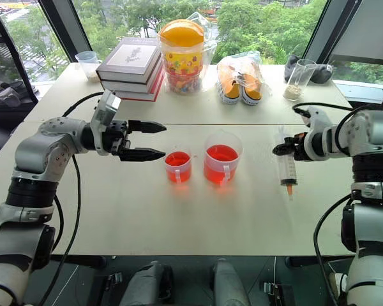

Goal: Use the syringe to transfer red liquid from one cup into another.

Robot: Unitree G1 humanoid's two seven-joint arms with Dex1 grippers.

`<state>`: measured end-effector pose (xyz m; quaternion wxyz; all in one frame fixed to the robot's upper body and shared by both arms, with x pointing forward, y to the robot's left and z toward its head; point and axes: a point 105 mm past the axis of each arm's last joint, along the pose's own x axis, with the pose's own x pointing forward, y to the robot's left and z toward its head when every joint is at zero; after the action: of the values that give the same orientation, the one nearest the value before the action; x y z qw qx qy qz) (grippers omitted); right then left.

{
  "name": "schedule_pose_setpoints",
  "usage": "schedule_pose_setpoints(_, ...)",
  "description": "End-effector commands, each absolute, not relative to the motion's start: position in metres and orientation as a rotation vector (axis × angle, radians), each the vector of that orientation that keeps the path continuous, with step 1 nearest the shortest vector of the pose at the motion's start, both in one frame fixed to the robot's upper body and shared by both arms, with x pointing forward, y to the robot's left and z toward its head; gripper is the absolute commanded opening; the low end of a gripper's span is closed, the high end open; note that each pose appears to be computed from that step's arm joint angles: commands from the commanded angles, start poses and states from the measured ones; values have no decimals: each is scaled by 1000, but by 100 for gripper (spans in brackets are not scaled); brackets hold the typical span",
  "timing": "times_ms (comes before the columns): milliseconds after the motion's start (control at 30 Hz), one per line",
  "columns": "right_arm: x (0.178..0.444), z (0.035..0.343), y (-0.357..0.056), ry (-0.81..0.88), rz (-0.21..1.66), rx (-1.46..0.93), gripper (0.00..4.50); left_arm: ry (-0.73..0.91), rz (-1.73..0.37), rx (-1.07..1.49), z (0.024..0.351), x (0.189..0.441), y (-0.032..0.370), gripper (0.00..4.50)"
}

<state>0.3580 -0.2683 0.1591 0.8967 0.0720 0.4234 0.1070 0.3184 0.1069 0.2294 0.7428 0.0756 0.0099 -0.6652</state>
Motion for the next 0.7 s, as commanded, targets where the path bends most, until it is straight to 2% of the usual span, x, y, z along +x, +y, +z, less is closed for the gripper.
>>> schedule_pose_setpoints(33,363,155,-276,861,220,128,137,-18,-1461,183,237,314,107,446)
schedule_pose_setpoints(100,366,150,-279,863,214,125,137,-14,-1458,186,236,313,107,446)
schedule_pose_setpoints(300,369,145,-286,855,208,134,442,-2,-1458,175,234,310,107,450)
schedule_pose_setpoints(467,359,178,-281,760,295,72,447,17,-1455,171,234,305,109,450)
schedule_pose_setpoints(567,327,220,-258,633,487,-57,447,38,-1438,182,233,303,115,450)
schedule_pose_setpoints(700,283,245,-229,514,696,-213,447,60,-1422,196,233,302,122,450)
